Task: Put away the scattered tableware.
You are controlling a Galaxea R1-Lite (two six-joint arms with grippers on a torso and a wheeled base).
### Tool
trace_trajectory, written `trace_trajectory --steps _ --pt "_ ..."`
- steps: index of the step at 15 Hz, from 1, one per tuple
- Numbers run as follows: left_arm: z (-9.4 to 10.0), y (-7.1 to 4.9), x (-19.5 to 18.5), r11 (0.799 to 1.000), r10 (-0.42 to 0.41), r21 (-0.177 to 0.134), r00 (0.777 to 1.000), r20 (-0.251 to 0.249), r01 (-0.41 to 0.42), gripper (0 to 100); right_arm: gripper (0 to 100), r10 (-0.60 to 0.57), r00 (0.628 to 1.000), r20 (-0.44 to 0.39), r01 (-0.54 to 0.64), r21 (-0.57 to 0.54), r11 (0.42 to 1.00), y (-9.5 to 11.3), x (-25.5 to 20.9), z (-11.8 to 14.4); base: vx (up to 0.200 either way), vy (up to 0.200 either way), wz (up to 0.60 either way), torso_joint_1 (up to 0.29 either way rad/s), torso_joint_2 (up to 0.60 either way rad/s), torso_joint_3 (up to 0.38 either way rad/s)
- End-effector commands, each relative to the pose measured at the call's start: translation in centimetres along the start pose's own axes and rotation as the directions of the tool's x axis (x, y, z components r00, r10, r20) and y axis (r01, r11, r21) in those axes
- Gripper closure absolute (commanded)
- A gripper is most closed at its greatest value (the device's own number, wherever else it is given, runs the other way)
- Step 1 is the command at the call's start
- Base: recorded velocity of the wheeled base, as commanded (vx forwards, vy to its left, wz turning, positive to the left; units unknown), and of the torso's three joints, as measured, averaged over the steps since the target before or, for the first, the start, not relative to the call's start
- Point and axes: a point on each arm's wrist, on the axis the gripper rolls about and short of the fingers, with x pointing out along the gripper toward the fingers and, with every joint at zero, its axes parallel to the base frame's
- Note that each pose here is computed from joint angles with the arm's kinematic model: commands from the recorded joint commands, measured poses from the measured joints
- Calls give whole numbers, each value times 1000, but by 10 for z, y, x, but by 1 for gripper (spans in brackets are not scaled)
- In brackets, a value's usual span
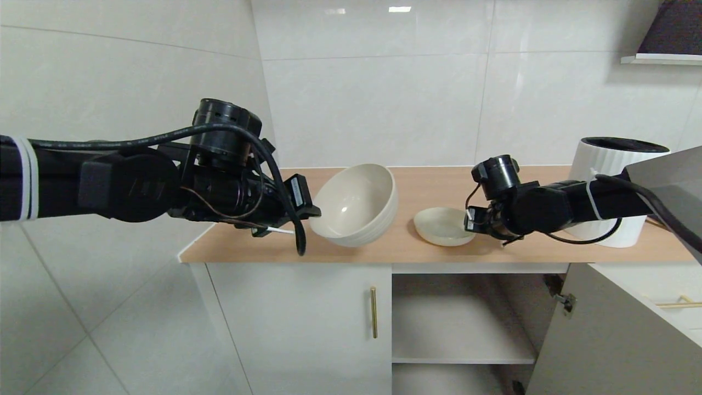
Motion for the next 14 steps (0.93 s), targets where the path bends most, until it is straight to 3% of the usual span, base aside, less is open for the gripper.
trace_trajectory --steps 1,5,9,12,14 --pt "1 -1 -1 1000 -3 0 1000 3 3 100 100 2 1000 -3 -2 0 1000 0 0 0 0 0 0 0 0 0" --pt "1 -2 -5 1000 -10 4 1000 8 10 100 100 72 997 -11 -71 45 996 -1 -12 7 0 0 0 0 0 0" --pt "-13 3 -25 1000 -3 19 1000 -12 3 100 100 257 966 -25 -254 89 963 -22 -85 29 0 0 0 0 0 0" --pt "-19 5 -33 1000 -3 26 1000 -18 3 100 100 324 944 -61 -318 83 944 -40 -119 24 0 0 0 0 0 0" --pt "-35 15 -40 999 25 21 998 -51 -24 100 100 322 939 -124 -317 54 947 -55 -136 6 0 0 0 0 0 0"
